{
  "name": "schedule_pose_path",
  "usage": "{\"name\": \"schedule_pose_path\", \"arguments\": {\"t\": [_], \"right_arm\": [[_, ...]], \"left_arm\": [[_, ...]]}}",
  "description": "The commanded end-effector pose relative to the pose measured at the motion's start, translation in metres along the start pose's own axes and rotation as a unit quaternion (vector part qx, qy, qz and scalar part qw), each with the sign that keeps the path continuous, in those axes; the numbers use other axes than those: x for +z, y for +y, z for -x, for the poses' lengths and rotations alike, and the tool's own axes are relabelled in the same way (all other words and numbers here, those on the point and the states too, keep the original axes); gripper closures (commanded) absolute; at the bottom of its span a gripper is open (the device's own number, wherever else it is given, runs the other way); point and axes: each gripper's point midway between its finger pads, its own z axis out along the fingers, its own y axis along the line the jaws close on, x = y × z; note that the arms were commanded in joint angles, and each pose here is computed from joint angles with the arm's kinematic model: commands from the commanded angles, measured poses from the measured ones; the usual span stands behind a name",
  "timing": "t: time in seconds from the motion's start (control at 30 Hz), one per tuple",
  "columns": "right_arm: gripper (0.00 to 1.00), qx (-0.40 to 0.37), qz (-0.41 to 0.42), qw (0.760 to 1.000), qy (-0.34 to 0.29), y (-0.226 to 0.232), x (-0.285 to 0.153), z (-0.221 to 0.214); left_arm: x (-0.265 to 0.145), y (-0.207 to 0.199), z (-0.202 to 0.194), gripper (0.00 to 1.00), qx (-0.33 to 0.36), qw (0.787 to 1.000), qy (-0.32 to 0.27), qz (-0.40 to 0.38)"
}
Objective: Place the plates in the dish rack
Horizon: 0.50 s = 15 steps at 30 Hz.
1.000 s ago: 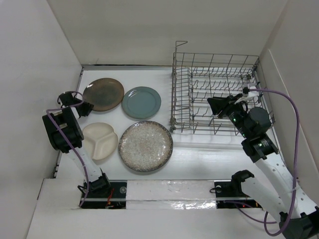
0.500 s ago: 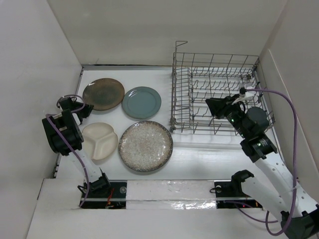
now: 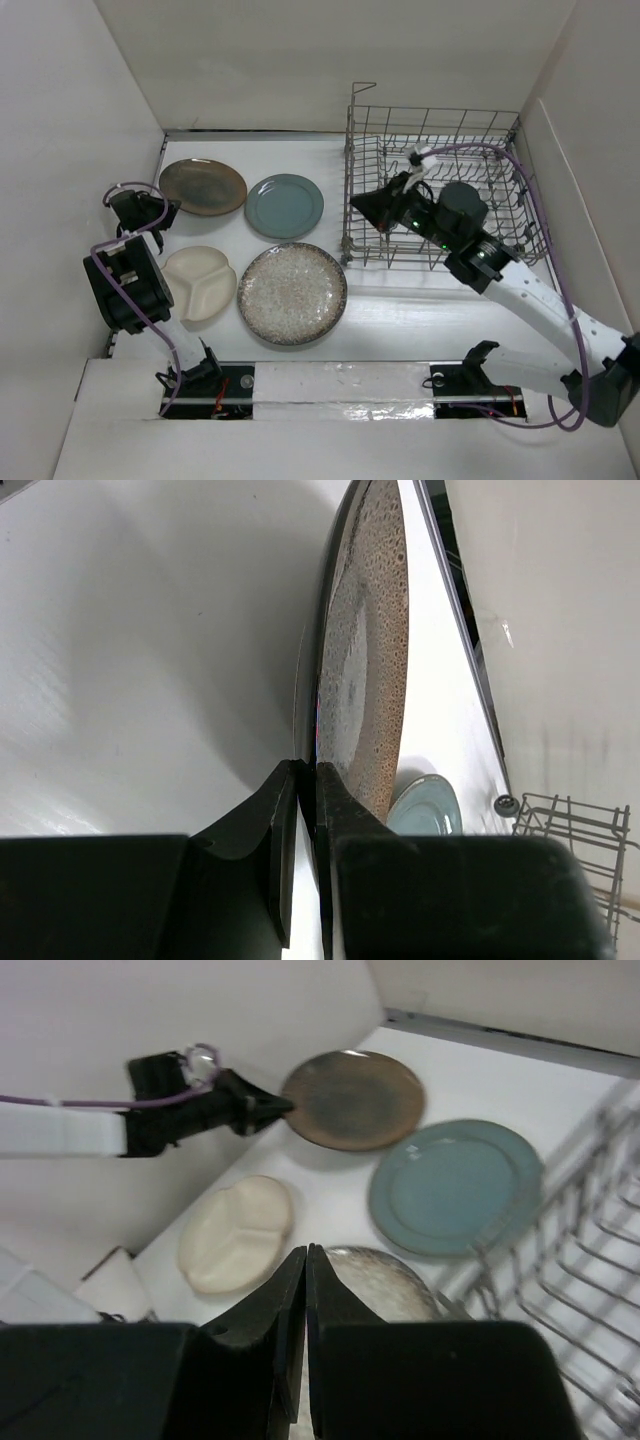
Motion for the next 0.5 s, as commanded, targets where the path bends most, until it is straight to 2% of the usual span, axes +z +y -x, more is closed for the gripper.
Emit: {"name": "schedule_pose_path", "arguments": {"t": [0.0, 0.07, 0.1, 0.17, 0.2, 0.27, 0.3, 0.4, 0.47], "right_arm": [[0.87, -0.007, 0.078, 0.997, -0.028, 0.055, 0.03, 0.039], [0.81, 0.011, 0.083, 0.996, 0.008, 0.053, 0.061, 0.018], [0.74, 0.018, 0.097, 0.995, 0.02, 0.061, 0.07, 0.012], [0.66, 0.03, 0.116, 0.993, 0.02, 0.072, 0.088, 0.011], [0.61, 0.038, 0.112, 0.992, 0.039, 0.066, 0.105, -0.007], [0.57, 0.045, 0.122, 0.991, 0.043, 0.072, 0.122, -0.007], [0.54, 0.052, 0.119, 0.989, 0.067, 0.066, 0.138, -0.028], [0.51, 0.066, 0.123, 0.987, 0.085, 0.065, 0.16, -0.039], [0.47, 0.081, 0.117, 0.984, 0.106, 0.057, 0.176, -0.061]], "left_arm": [[-0.029, -0.089, 0.046, 1.0, 0.047, 0.987, -0.067, -0.141], [-0.034, -0.094, 0.047, 1.0, 0.051, 0.985, -0.07, -0.15], [-0.036, -0.097, 0.046, 1.0, 0.052, 0.984, -0.068, -0.157], [-0.044, -0.108, 0.048, 1.0, 0.054, 0.981, -0.073, -0.174], [-0.047, -0.112, 0.049, 1.0, 0.056, 0.979, -0.075, -0.18], [-0.055, -0.12, 0.053, 1.0, 0.062, 0.976, -0.083, -0.19], [-0.058, -0.123, 0.055, 1.0, 0.065, 0.975, -0.088, -0.192], [-0.07, -0.136, 0.061, 1.0, 0.074, 0.97, -0.105, -0.205], [-0.08, -0.144, 0.067, 1.0, 0.076, 0.968, -0.118, -0.21]]}}
